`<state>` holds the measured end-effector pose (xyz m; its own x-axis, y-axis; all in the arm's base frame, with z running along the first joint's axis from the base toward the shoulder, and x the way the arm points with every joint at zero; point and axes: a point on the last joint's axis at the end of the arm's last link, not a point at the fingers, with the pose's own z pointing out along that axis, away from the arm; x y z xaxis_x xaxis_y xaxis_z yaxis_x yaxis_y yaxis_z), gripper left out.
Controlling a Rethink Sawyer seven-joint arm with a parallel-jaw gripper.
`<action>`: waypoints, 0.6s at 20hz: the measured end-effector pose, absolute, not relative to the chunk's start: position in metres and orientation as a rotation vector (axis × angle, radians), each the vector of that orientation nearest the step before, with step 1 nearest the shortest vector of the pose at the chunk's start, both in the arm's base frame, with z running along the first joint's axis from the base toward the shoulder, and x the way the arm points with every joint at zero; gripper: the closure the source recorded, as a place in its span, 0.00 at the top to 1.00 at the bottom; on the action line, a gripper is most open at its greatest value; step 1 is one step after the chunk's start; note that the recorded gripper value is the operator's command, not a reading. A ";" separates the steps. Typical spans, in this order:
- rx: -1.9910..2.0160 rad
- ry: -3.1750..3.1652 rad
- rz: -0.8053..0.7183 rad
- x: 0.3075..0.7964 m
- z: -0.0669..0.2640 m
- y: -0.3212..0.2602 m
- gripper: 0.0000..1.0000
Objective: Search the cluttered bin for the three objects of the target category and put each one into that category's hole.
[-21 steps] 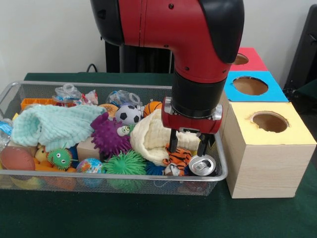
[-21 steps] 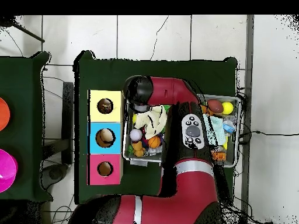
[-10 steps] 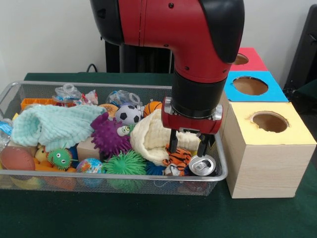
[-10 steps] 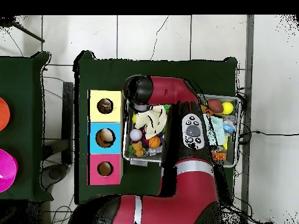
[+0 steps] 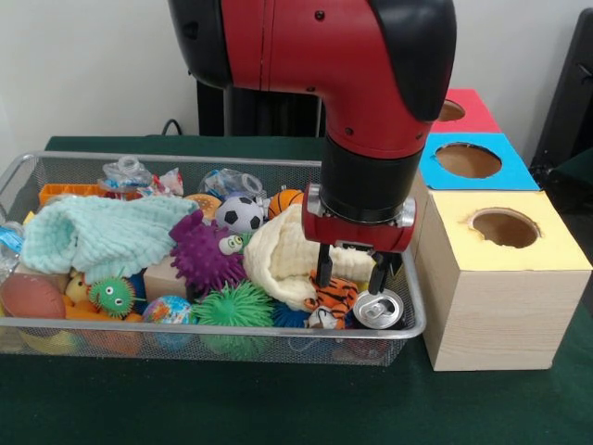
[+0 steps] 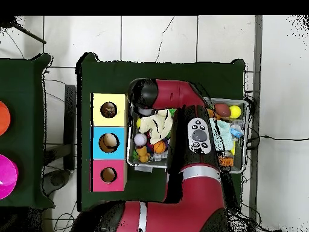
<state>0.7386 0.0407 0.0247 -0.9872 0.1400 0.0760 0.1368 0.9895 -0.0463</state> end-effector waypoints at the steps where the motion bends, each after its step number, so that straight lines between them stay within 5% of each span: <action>1: -0.213 -3.054 0.063 0.739 0.025 0.041 1.00; 12: -0.221 -3.060 0.063 0.744 0.019 0.037 1.00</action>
